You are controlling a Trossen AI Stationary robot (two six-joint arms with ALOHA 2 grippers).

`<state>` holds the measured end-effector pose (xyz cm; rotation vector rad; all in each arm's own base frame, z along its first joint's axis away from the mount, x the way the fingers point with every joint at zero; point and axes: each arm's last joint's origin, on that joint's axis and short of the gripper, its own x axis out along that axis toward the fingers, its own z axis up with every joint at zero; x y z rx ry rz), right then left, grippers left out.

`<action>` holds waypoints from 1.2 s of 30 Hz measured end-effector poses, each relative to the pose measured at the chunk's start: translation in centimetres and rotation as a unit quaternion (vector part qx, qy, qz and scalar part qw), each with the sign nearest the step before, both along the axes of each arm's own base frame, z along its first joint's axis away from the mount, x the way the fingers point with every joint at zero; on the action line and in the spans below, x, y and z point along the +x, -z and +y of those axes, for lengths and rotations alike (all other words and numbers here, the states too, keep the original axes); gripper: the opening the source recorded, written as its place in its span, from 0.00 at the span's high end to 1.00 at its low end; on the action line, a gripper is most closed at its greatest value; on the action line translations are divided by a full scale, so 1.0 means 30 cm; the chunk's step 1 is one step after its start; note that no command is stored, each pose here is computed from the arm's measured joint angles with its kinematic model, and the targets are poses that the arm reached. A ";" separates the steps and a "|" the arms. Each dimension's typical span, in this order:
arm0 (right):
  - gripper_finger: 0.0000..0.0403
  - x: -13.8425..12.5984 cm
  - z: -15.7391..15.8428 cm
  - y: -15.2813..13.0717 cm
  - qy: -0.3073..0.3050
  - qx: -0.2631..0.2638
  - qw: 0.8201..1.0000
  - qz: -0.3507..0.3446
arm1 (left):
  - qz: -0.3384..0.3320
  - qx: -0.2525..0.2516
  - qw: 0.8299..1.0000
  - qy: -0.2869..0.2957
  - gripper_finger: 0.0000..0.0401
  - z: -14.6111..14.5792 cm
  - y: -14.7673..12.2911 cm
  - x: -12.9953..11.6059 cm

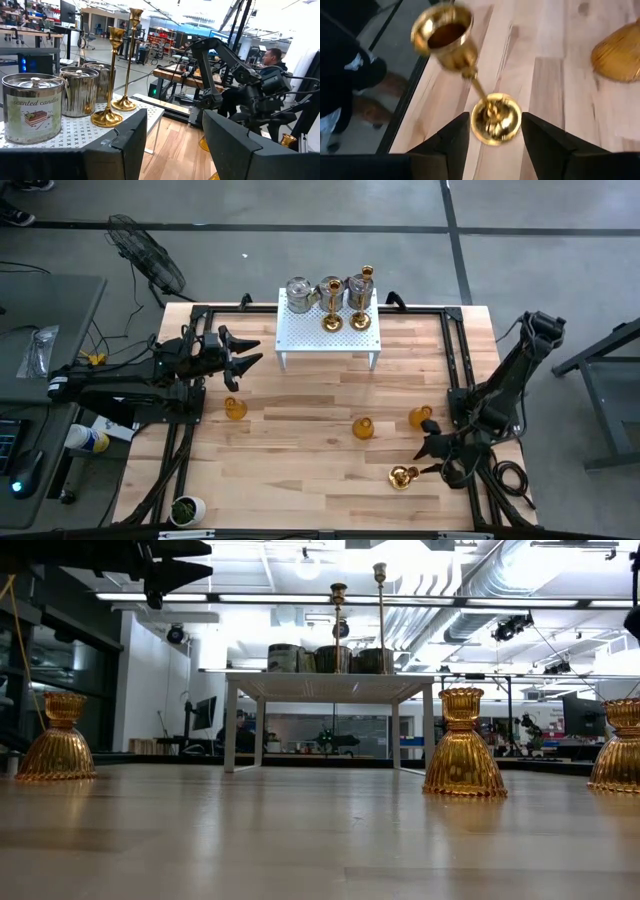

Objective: Pick & Place candle stick holders
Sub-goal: Put the gold candle stick holder aligned with the other gold candle stick holders on the shelf

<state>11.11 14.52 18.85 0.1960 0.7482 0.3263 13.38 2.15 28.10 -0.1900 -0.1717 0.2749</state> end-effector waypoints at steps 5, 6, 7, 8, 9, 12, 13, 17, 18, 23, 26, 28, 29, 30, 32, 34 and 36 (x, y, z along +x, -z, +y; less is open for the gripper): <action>0.43 0.017 0.015 0.002 0.024 0.003 0.999 -0.026 | 0.000 0.000 1.000 0.000 0.53 0.000 0.000 0.000; 0.40 0.020 0.019 0.004 0.027 0.003 0.999 -0.028 | 0.000 0.000 1.000 0.000 0.53 0.000 0.000 0.000; 0.37 0.024 0.024 0.006 0.027 0.005 0.999 -0.030 | 0.000 0.000 1.000 0.000 0.53 0.000 0.000 0.000; 0.34 0.027 0.029 0.007 0.026 0.010 0.999 -0.031 | 0.000 0.000 1.000 0.000 0.53 0.000 0.000 0.000; 0.32 0.031 0.037 0.008 0.023 0.016 0.999 -0.033 | 0.000 0.000 1.000 0.000 0.53 0.000 0.000 0.000; 0.29 0.045 0.061 0.009 0.010 0.037 0.998 -0.042 | 0.000 0.000 1.000 0.000 0.53 0.000 0.000 0.000; 0.29 0.050 0.068 0.010 0.007 0.040 0.998 -0.048 | 0.000 0.000 1.000 0.000 0.53 0.000 0.000 0.000; 0.29 0.075 0.089 0.008 0.014 0.049 0.995 -0.084 | 0.000 0.000 1.000 0.000 0.53 0.000 0.000 0.000; 0.29 0.084 0.091 0.007 0.020 0.054 0.994 -0.090 | 0.000 0.000 1.000 0.000 0.53 0.000 0.000 0.000; 0.32 0.105 0.094 0.016 0.033 0.058 0.993 -0.096 | 0.000 0.000 1.000 0.000 0.53 0.000 0.000 0.000; 0.34 0.109 0.095 0.025 0.034 0.052 0.994 -0.093 | 0.000 0.000 1.000 0.000 0.53 0.000 0.000 0.000; 0.36 0.110 0.095 0.028 0.035 0.050 0.994 -0.092 | 0.000 0.000 1.000 0.000 0.53 0.000 0.000 0.000; 0.37 0.110 0.096 0.028 0.035 0.050 0.994 -0.092 | 0.000 0.000 1.000 0.000 0.53 0.000 0.000 0.000; 0.39 0.110 0.096 0.028 0.035 0.050 0.994 -0.092 | 0.000 0.000 1.000 0.000 0.53 0.000 0.000 0.000; 0.41 0.110 0.096 0.027 0.034 0.051 0.994 -0.093 | 0.000 0.000 1.000 0.000 0.53 0.000 0.000 0.000; 0.44 0.111 0.098 0.024 0.029 0.048 0.993 -0.101 | 0.000 0.000 1.000 0.000 0.53 0.000 0.000 0.000; 0.47 0.112 0.099 0.021 0.025 0.044 0.993 -0.107 | 0.000 0.000 1.000 0.000 0.53 0.000 0.000 0.000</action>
